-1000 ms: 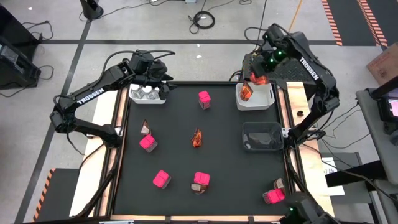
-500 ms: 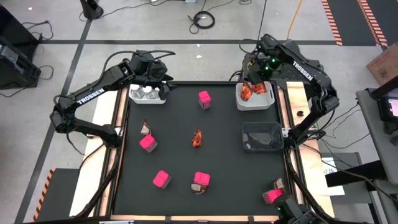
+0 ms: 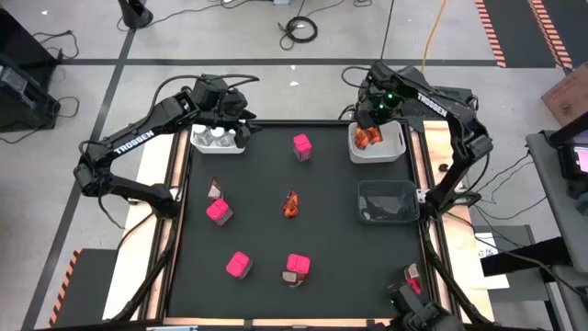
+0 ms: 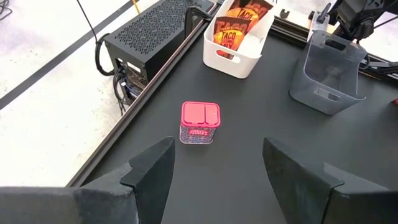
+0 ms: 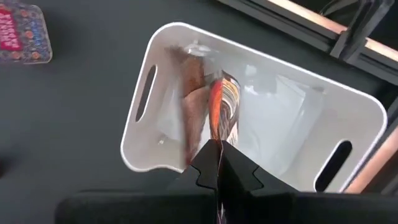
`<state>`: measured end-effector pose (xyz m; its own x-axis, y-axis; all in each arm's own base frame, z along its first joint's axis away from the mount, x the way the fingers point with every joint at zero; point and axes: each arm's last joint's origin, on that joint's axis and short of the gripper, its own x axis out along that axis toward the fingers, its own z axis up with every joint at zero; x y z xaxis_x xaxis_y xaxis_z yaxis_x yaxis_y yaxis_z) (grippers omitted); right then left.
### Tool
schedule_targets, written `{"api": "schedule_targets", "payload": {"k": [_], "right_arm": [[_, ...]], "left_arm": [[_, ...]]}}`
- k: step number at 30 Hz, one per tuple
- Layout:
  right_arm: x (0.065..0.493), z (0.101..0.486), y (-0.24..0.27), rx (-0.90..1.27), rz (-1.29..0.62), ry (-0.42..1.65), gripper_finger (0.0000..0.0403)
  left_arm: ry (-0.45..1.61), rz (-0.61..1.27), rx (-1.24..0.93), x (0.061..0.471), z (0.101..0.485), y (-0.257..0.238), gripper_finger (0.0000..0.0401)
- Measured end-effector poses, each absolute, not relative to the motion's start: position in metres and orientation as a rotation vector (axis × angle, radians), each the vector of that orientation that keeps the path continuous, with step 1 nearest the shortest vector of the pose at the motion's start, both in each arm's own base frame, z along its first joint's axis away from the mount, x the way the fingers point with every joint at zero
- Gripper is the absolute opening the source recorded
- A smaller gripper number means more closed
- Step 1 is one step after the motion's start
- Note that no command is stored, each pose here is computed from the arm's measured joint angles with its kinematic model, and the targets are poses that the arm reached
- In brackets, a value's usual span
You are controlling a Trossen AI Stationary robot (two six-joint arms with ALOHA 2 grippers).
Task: Sort spices by type
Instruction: Put the orange seasoning bag into the right white bin
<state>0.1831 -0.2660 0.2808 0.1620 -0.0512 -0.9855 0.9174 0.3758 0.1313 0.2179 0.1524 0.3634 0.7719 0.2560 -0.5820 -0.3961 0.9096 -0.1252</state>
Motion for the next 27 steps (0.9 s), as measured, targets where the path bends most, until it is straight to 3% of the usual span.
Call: {"api": "schedule_targets", "payload": {"k": [13, 27], "right_arm": [[0.195, 0.244, -0.282, 0.985, -0.845, 1.293, 0.0000], [0.199, 0.243, -0.286, 0.986, -0.825, 1.238, 0.0007]], "left_arm": [[0.594, 0.348, -0.251, 0.219, 0.363, 0.151, 0.0247], [0.594, 0.349, -0.251, 0.219, 0.363, 0.151, 0.0247]]}}
